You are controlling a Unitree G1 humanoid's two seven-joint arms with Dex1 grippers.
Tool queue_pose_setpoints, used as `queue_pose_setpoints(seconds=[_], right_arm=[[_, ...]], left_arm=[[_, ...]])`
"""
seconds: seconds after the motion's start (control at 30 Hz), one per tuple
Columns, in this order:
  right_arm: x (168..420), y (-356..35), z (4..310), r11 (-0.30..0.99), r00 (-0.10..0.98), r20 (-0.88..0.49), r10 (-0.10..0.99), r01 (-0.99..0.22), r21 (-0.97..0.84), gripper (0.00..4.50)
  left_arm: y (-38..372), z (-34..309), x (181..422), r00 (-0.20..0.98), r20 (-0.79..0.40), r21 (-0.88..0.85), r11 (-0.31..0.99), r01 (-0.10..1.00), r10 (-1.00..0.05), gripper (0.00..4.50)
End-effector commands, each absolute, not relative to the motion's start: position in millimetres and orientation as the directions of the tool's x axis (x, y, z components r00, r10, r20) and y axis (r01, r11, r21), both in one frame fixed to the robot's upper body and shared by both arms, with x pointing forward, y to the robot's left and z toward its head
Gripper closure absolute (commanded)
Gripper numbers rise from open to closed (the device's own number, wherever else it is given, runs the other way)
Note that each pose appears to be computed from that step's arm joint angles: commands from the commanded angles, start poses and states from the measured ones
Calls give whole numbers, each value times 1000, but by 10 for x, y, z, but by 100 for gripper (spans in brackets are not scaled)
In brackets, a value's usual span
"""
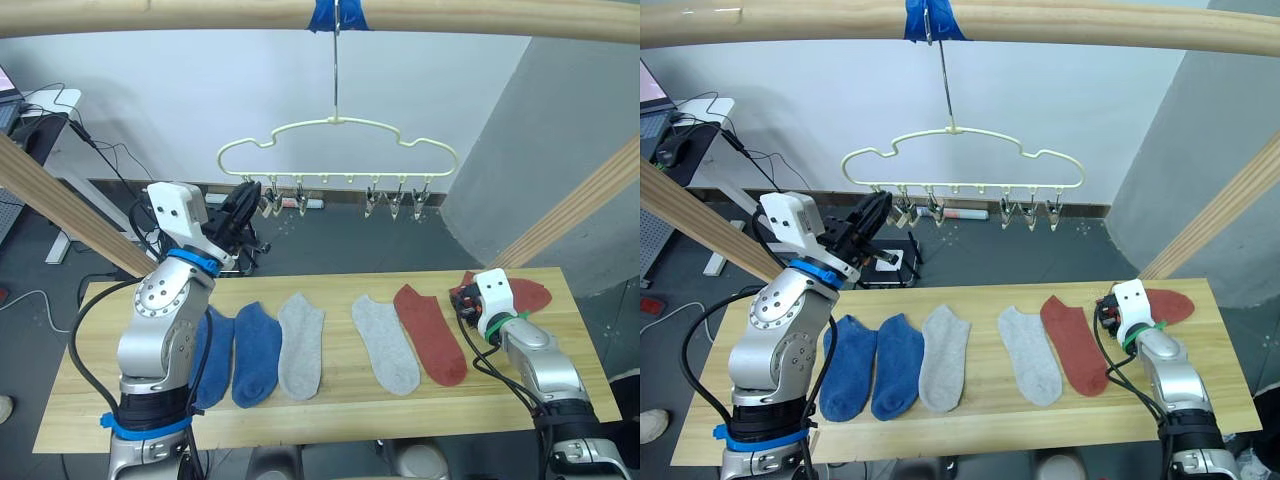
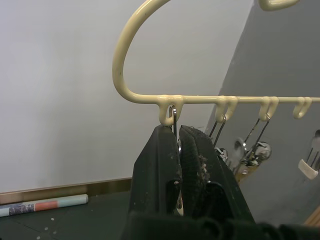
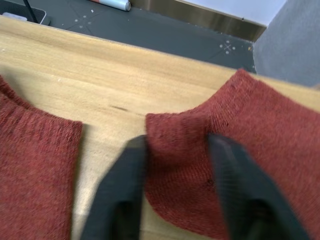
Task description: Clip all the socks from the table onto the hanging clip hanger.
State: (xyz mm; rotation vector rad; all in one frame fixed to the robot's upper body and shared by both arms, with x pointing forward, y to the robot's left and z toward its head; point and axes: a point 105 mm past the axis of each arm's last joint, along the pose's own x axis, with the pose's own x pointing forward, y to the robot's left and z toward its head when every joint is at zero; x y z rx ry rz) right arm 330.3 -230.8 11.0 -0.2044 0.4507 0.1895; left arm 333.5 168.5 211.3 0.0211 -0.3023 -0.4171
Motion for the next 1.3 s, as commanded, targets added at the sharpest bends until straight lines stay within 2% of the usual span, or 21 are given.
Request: queue_pose_setpoints(seconds=[0.03,0.07,0.27,0.47,0.6,0.77,0.87,1.07,1.17,1.23,1.27,1.3], right_arm=[[3157,-2358,-67,975,852,-513,107,-191,-115,411],[3144,-2350,-56,975,852,-511,111,-192,-109,446],[2997,-2318,37,986,840,-533,103,-155,-54,449],[2843,-2081,342,984,845,-535,22,76,161,449],[2927,-1811,435,862,843,-536,-32,295,412,449],[3010,-1704,429,761,835,-546,-61,393,516,449],[2988,-1753,398,740,826,-558,-71,419,526,390],[2947,-1729,470,748,848,-529,-21,364,555,181],[2917,-1737,476,771,852,-524,4,331,544,96],[2919,-1676,587,839,877,-475,75,202,506,23],[2920,-1653,706,910,899,-420,120,69,408,2],[2877,-1620,778,956,904,-384,188,-79,281,2]], left_arm=[[1626,2334,3207,821,346,127,889,439,-455,450],[1634,2342,3205,819,344,129,887,443,-459,450],[1632,2349,3194,814,331,134,878,460,-477,450],[1625,2319,3164,811,314,135,869,477,-494,450],[1612,2291,3159,810,305,134,865,484,-501,450],[1608,2280,3156,811,300,137,864,484,-502,450],[1618,2265,3148,813,295,141,865,482,-501,450],[1623,2243,3137,815,290,141,865,482,-502,450],[1612,2239,3131,813,290,141,863,485,-505,450],[1607,2239,3127,812,290,141,861,488,-507,450],[1607,2240,3126,811,289,142,861,489,-508,450],[1608,2241,3124,811,289,143,861,488,-508,450]])
